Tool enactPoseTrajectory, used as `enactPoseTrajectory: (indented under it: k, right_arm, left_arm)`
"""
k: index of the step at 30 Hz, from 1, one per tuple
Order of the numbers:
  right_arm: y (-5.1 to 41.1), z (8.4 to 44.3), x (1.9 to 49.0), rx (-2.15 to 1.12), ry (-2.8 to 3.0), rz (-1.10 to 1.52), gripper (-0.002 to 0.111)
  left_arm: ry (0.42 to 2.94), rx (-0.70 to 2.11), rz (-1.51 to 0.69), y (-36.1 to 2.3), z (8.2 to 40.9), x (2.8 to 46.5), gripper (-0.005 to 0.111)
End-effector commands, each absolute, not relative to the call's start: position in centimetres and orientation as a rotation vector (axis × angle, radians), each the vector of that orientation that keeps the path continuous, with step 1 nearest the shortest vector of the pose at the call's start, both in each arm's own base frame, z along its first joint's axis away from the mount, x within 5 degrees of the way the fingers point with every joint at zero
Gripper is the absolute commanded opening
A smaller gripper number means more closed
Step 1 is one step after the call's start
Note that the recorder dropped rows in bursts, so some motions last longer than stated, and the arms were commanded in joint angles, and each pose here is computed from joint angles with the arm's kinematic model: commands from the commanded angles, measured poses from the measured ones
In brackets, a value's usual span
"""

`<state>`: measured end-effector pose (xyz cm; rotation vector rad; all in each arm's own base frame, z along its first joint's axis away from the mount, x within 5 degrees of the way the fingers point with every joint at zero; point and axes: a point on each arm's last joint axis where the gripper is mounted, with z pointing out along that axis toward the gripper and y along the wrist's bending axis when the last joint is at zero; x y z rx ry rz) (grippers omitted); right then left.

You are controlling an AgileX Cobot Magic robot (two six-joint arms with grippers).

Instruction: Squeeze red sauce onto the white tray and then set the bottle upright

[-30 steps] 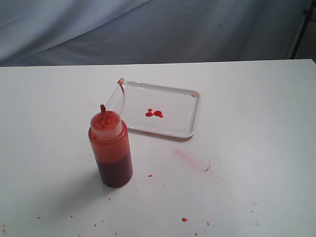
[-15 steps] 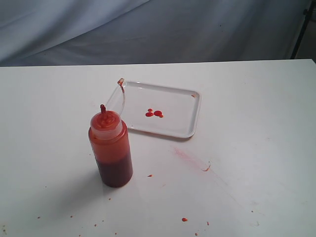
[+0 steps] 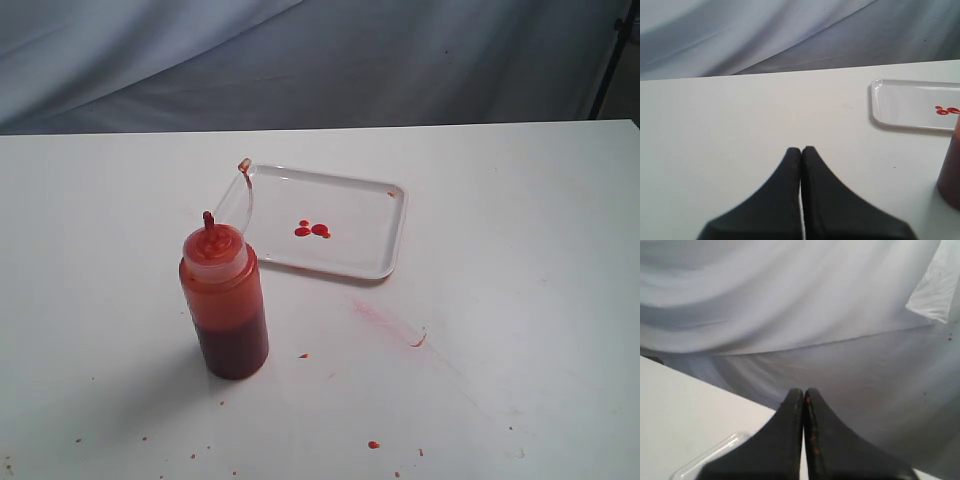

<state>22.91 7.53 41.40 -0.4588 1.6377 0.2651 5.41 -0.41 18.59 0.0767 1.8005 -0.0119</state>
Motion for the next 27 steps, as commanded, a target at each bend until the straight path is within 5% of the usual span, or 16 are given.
enactPoseTrajectory:
  k: [1,15,27]
  right_arm:
    - [6.4,44.2,19.1,-0.423,1.509,0.254,0.000]
    - [4.2,48.5,9.6,-0.390,1.228,0.233,0.000]
    - [3.8,48.9,8.3,-0.385,1.190,0.230,0.000]
  left_arm:
    - [1.786,0.077,-0.005,-0.4,18.6,5.4,0.000]
    - [1.786,0.077,-0.005,-0.4,18.6,5.4,0.000]
    - [1.786,0.077,-0.005,-0.4,18.6,5.4,0.000]
